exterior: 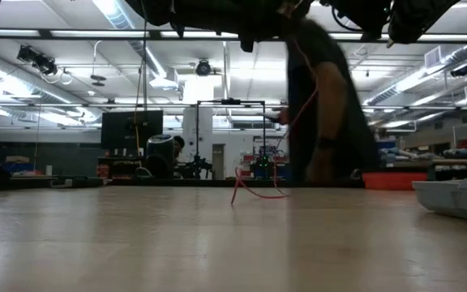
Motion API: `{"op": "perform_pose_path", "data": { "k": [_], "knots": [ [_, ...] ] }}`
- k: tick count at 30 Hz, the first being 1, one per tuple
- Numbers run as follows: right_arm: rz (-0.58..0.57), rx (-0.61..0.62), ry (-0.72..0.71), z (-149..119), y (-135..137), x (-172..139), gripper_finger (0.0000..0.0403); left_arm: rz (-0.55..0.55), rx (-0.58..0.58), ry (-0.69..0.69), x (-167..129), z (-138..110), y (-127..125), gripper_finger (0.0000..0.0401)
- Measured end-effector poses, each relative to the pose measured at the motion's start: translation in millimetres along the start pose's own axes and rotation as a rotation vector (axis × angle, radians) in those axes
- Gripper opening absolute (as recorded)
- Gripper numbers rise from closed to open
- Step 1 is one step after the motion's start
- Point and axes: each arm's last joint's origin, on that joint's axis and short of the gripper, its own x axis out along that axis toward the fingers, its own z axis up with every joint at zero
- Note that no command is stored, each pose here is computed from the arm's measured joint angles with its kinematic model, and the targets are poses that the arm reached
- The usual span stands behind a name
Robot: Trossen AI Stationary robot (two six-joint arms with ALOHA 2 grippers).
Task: Coil cords
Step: Coil the wire
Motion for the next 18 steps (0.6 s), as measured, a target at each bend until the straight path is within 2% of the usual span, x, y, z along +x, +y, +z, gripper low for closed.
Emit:
{"op": "perform_pose_path", "data": {
  "k": [4,9,18],
  "knots": [
    [-0.01,-0.017,-0.023,10.5,-1.1,-6.4,0.0001,-0.017,-0.015,0.096,-0.6,-9.3,-1.5,0.0],
    [-0.093,0.044,0.033,15.2,-8.7,-17.6,0.0001,-0.039,-0.012,0.191,-4.4,-15.9,-3.5,0.0],
    [-0.259,0.029,0.119,30.2,-7.1,-39.7,0.0,-0.056,0.014,0.257,-26.8,0.1,-4.2,0.0]
  ]
}}
